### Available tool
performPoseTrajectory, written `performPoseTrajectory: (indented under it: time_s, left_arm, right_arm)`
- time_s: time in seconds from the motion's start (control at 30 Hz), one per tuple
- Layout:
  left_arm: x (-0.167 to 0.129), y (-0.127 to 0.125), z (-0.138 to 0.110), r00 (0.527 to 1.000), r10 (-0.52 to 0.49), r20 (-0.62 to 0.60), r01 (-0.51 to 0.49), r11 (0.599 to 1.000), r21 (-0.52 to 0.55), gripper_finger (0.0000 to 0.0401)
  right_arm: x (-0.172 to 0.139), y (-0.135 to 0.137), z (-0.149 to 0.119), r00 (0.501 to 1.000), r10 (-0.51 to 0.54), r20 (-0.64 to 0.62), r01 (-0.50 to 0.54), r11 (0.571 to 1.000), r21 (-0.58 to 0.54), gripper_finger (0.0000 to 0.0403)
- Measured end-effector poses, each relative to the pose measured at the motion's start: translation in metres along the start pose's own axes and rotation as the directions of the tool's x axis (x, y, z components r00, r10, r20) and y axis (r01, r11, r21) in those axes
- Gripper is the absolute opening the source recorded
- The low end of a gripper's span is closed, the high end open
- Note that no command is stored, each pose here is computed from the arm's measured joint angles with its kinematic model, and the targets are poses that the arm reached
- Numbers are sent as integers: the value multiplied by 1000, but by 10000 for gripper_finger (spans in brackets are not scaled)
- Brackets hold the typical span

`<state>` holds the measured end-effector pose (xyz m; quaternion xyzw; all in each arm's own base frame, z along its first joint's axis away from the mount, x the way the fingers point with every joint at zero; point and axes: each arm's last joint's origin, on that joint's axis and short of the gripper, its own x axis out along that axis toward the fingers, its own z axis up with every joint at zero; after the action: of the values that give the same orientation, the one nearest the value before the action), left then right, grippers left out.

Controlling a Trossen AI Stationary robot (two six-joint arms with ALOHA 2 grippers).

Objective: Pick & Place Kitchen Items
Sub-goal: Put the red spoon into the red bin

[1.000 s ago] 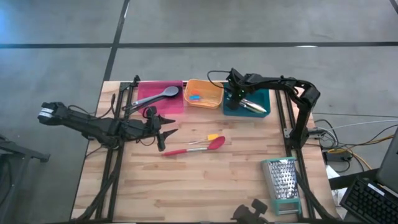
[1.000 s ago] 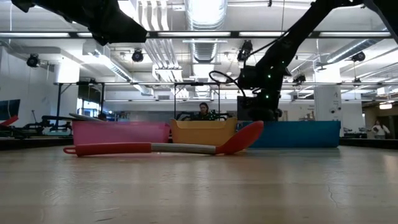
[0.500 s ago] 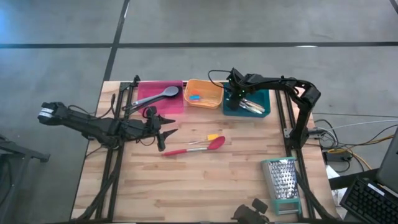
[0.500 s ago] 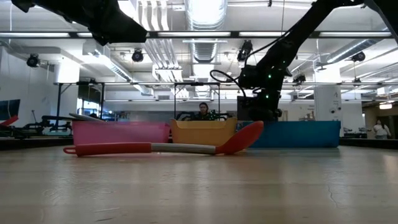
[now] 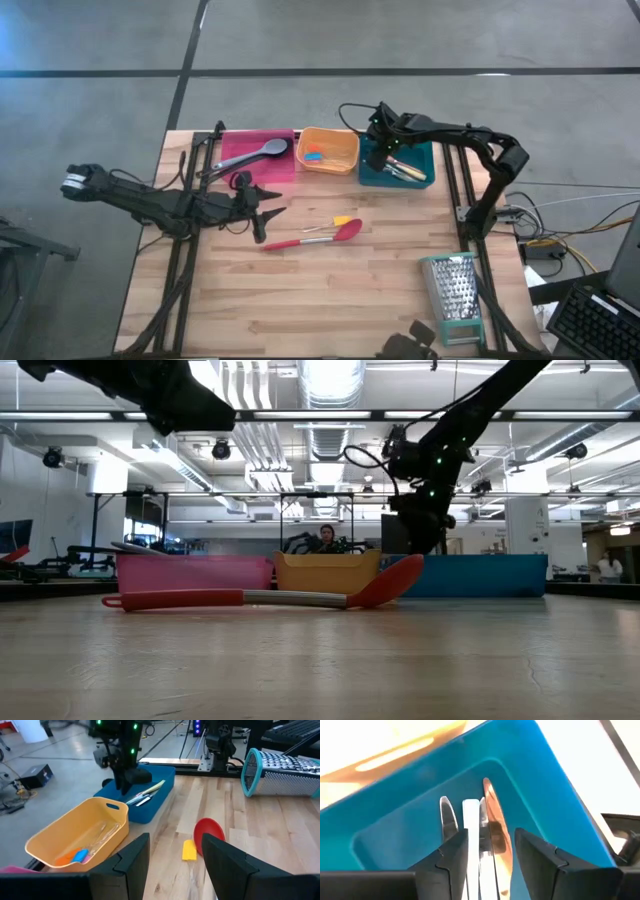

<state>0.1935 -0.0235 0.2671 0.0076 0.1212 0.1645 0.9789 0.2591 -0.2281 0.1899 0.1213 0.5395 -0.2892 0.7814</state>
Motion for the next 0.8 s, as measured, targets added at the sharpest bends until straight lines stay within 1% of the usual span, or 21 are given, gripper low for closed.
performPoseTrajectory:
  time_s: [0.13, 0.2, 0.37, 0.47, 0.6, 0.8]
  left_arm:
    - [0, 0, -1, 1000, 0, -6, 0, 999, -54, 184]
    - [1, 0, -6, 1000, -1, -18, 0, 996, -88, 184]
    - [2, 0, -20, 999, 0, -48, -6, 994, -111, 184]
    - [3, 0, -24, 999, 0, -41, -5, 993, -114, 184]
    - [3, 0, -23, 1000, -3, -13, 1, 995, -101, 184]
    - [5, -1, -23, 1000, -2, -25, 0, 995, -96, 184]
  right_arm:
    - [-17, 1, -1, 1000, 1, 17, -1, 1000, 19, 157]
    - [-27, 3, -2, 1000, 4, 23, -4, 1000, 13, 155]
    - [-59, 12, -7, 998, 14, 59, -13, 1000, -15, 134]
    - [-83, 20, -10, 994, 26, 107, -24, 1000, -20, 117]
    - [-115, 36, -18, 978, 58, 199, -48, 997, -53, 92]
    - [-162, 66, -34, 931, 147, 334, -99, 983, -156, 54]
